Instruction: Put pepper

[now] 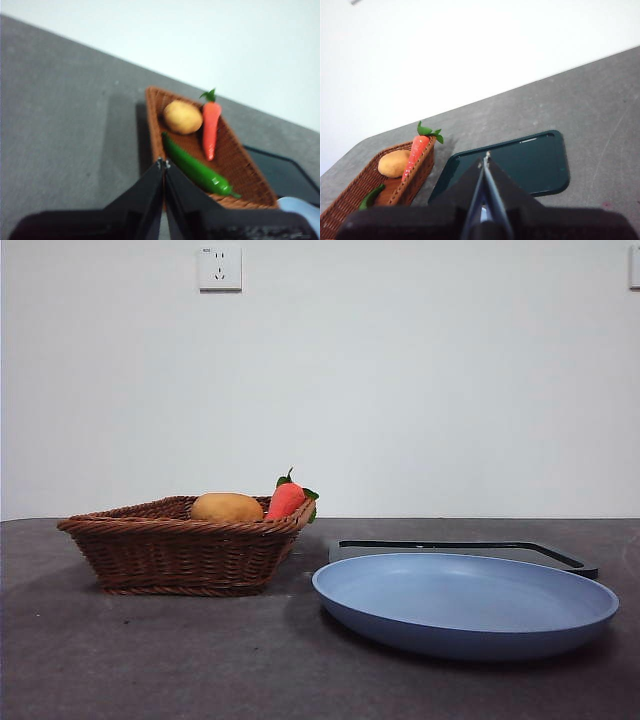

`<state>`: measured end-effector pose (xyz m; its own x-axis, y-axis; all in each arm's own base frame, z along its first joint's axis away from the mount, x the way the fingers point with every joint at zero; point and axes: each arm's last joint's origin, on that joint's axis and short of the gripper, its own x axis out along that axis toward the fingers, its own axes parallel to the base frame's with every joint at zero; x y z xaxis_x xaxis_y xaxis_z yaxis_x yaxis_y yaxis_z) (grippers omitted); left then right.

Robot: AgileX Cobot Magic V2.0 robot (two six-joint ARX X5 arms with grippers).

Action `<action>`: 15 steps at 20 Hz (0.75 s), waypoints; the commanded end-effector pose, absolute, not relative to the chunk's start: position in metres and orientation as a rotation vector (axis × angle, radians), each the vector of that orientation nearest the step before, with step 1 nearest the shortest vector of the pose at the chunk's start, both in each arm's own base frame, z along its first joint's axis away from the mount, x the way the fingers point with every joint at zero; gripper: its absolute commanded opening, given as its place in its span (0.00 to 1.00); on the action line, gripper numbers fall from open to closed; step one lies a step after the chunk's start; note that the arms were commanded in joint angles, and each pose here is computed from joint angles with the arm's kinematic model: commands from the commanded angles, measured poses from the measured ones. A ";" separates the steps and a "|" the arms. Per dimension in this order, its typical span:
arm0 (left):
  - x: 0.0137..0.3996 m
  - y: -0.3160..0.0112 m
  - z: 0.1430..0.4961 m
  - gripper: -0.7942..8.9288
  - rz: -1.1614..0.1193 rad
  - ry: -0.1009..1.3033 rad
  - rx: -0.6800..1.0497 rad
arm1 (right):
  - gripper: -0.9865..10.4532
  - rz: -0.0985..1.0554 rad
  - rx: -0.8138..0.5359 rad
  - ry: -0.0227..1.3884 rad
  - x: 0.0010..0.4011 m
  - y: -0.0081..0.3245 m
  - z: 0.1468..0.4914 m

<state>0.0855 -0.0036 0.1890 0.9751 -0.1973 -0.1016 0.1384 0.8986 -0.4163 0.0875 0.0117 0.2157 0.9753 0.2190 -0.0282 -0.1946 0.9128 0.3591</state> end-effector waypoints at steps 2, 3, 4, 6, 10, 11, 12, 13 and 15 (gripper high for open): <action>0.077 -0.004 0.209 0.09 -0.176 0.146 -0.431 | 0.09 0.206 0.365 0.123 0.089 0.012 0.239; 0.075 -0.004 0.213 0.09 -0.179 0.152 -0.432 | 0.09 0.202 0.356 0.149 0.090 0.012 0.245; 0.074 -0.004 0.218 0.09 -0.190 0.162 -0.430 | 0.09 0.201 0.341 0.171 0.090 0.012 0.252; 0.073 -0.005 0.227 0.09 -0.221 0.192 -0.429 | 0.09 0.228 0.305 0.228 0.093 0.013 0.265; 0.075 -0.008 0.244 0.09 -0.294 0.270 -0.387 | 0.09 0.289 0.241 0.350 0.097 0.016 0.288; 0.077 -0.008 0.249 0.09 -0.312 0.298 -0.375 | 0.09 0.294 0.224 0.385 0.098 0.016 0.294; 0.078 -0.008 0.253 0.09 -0.328 0.325 -0.361 | 0.09 0.303 0.207 0.421 0.099 0.016 0.299; 0.080 -0.009 0.257 0.09 -0.343 0.350 -0.347 | 0.09 0.320 0.191 0.452 0.100 0.017 0.303; 0.083 -0.010 0.265 0.09 -0.376 0.412 -0.317 | 0.09 0.348 0.156 0.527 0.101 0.018 0.310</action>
<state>0.0825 -0.0094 0.2593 0.8589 -0.4009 -0.3188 0.2477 0.8699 -0.4266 0.1020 0.0174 0.3044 0.8177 0.3537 -0.4541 -0.2439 0.9275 0.2832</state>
